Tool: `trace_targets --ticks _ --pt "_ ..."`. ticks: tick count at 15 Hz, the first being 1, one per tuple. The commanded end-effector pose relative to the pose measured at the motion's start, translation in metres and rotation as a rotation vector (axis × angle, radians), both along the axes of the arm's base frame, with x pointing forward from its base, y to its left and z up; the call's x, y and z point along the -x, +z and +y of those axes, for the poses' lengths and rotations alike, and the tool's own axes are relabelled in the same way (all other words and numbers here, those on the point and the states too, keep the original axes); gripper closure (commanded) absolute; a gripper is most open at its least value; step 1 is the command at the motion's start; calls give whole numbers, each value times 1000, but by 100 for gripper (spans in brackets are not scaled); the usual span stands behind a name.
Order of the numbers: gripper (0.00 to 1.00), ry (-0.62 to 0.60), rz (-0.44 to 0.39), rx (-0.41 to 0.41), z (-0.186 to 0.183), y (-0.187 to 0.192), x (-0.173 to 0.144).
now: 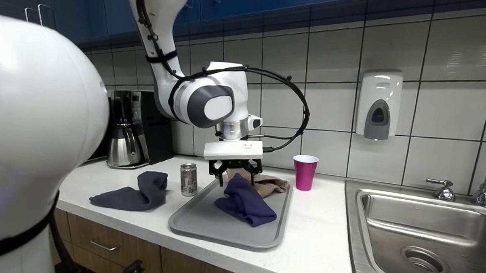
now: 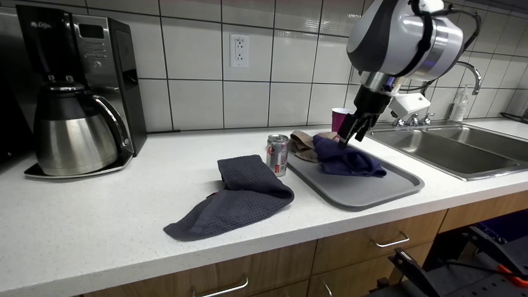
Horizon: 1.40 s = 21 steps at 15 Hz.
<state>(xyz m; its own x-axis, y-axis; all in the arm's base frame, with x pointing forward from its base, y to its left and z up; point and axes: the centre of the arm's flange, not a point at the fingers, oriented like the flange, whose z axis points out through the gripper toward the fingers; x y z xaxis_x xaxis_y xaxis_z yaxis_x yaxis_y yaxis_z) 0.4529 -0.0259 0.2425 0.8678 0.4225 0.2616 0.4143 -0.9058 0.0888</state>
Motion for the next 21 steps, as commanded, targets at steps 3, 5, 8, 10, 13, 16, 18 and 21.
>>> trace_targets --ticks 3,5,8,10,13,16,18,21 --pt "0 18 -5 39 -1 -31 -31" --pt "0 16 4 44 -1 -37 -36" --pt "0 8 18 49 -3 -46 -42" --pt "0 7 25 55 -5 -51 -44" --pt "0 2 37 60 -8 -58 -46" --pt "0 -5 46 63 -11 -62 -47" --pt "28 -8 47 62 -12 -62 -47" --pt "51 -15 45 62 -14 -58 -46"
